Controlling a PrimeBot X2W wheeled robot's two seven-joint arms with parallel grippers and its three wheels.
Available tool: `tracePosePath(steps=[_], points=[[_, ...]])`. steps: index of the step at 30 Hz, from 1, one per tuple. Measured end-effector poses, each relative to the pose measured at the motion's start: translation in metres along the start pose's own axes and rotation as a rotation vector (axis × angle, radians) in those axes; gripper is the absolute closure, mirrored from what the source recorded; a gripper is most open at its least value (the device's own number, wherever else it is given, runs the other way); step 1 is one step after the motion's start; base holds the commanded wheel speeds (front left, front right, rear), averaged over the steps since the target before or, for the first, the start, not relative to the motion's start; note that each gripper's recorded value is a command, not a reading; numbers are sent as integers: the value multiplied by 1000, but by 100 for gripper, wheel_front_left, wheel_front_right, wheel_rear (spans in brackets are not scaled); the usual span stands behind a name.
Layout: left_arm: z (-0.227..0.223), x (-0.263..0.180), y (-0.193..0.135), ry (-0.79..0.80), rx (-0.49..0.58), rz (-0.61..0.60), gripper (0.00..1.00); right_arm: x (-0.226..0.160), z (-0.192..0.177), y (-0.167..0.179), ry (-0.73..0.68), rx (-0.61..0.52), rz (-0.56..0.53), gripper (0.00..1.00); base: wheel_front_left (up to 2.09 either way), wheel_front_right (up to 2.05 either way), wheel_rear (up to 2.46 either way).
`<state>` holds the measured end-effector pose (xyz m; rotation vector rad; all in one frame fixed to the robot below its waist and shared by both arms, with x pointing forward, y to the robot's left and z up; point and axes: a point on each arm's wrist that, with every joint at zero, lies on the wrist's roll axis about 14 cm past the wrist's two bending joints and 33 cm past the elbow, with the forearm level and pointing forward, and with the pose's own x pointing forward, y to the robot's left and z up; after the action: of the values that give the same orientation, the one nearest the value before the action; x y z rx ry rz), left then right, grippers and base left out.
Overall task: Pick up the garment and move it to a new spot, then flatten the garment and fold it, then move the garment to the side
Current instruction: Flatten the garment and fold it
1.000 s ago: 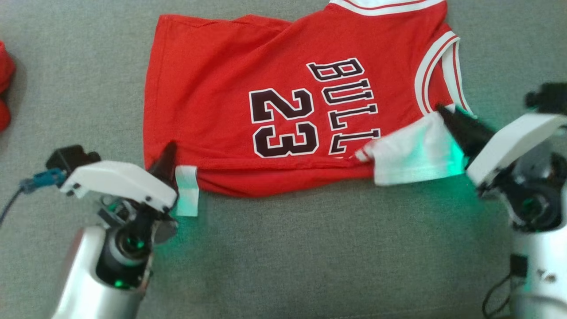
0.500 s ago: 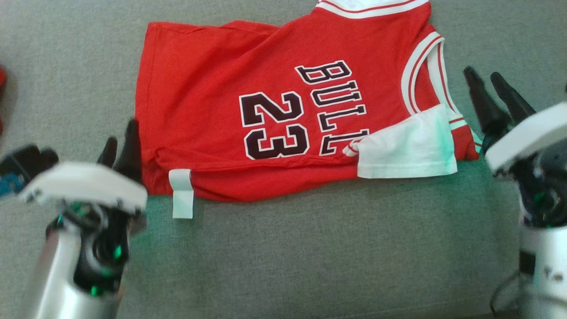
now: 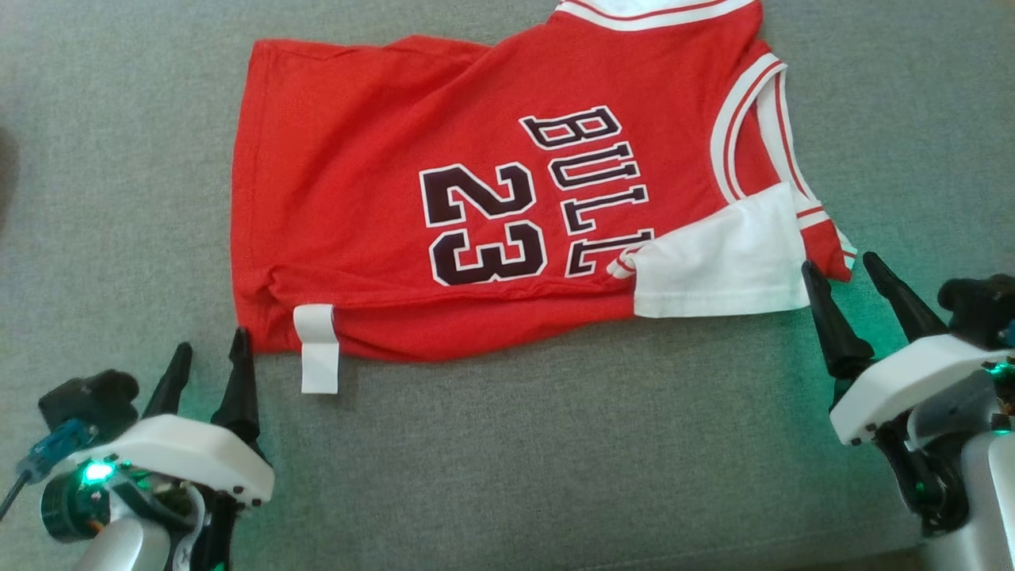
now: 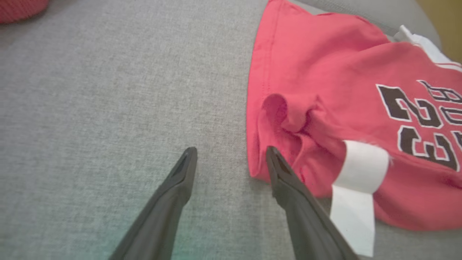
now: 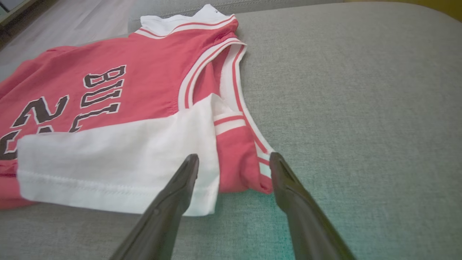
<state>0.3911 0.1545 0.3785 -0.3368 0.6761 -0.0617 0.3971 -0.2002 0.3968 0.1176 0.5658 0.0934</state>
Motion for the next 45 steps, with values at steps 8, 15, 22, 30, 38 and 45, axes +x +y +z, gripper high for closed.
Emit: tracePosePath(steps=[8,15,22,30,38,45], points=[[-5,11,1,19,14,-8,0,10,-12,-11,36,-11,-31,0,0,0,0],[-4,18,-3,26,26,-27,0,23,-7,-17,45,-21,-44,0,0,0,0],[-7,21,-5,42,33,-35,0,27,-18,-10,97,-29,-21,0,0,0,0],[-13,18,-15,81,48,-73,0,29,-16,-10,111,-44,-17,0,0,0,0],[-16,22,-18,107,79,-89,0,37,-17,-8,133,-46,-6,0,0,0,0],[-12,29,-31,132,128,-145,65,38,-18,1,186,-62,44,38,0,0,0]])
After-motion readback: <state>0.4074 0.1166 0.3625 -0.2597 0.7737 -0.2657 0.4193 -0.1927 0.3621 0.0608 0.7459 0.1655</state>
